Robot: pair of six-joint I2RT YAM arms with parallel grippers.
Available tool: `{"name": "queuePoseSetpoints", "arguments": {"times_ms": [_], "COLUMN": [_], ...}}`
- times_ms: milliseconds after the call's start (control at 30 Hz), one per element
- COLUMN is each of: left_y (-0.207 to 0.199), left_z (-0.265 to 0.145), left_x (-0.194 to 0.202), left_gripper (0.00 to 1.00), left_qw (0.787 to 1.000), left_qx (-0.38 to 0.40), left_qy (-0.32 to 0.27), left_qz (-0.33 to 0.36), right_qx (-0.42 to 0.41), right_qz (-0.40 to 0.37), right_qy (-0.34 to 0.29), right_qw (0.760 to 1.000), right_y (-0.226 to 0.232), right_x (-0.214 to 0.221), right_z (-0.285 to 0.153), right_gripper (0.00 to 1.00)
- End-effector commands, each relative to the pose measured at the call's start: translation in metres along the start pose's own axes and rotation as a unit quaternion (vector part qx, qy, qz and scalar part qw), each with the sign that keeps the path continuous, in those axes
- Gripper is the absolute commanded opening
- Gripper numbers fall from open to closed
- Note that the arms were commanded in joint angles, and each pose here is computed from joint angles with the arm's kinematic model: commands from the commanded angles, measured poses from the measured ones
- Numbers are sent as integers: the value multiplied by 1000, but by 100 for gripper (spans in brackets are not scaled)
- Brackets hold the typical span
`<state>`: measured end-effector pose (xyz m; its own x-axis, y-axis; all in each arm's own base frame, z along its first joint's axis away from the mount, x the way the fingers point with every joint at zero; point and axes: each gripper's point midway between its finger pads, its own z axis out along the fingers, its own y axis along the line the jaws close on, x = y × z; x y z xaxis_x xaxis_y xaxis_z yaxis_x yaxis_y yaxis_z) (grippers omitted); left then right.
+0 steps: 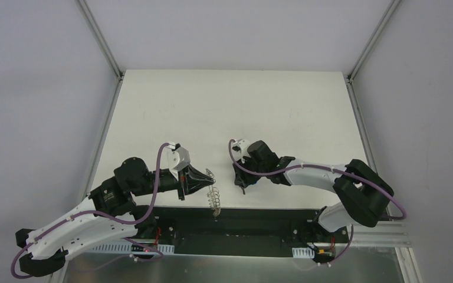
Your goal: Put the keys on the keyring
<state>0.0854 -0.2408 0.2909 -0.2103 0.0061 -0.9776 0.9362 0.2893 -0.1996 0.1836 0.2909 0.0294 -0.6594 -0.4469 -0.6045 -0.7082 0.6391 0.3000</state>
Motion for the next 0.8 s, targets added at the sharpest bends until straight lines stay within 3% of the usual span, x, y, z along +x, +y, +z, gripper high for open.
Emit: {"name": "queuePoseSetpoints", "arguments": {"times_ms": [0,567,767], "left_y": [-6,-4,-4], "left_z": [1,3,3], "left_x": [-13,-12,-11], "left_gripper": [0,0,0], "left_qw": [1000,1000,1000], "left_qx": [14,12,12], "left_qy": [-26,-24,-22], "left_qz": [8,7,8], "right_qx": [-12,5,-1], "right_qz": [8,14,29], "right_qy": [-28,-38,-33], "right_qw": [1000,999,999], "right_y": [9,4,6], "right_x": [-7,0,2], "right_z": [-11,-21,-18], "right_gripper": [50,41,30]}}
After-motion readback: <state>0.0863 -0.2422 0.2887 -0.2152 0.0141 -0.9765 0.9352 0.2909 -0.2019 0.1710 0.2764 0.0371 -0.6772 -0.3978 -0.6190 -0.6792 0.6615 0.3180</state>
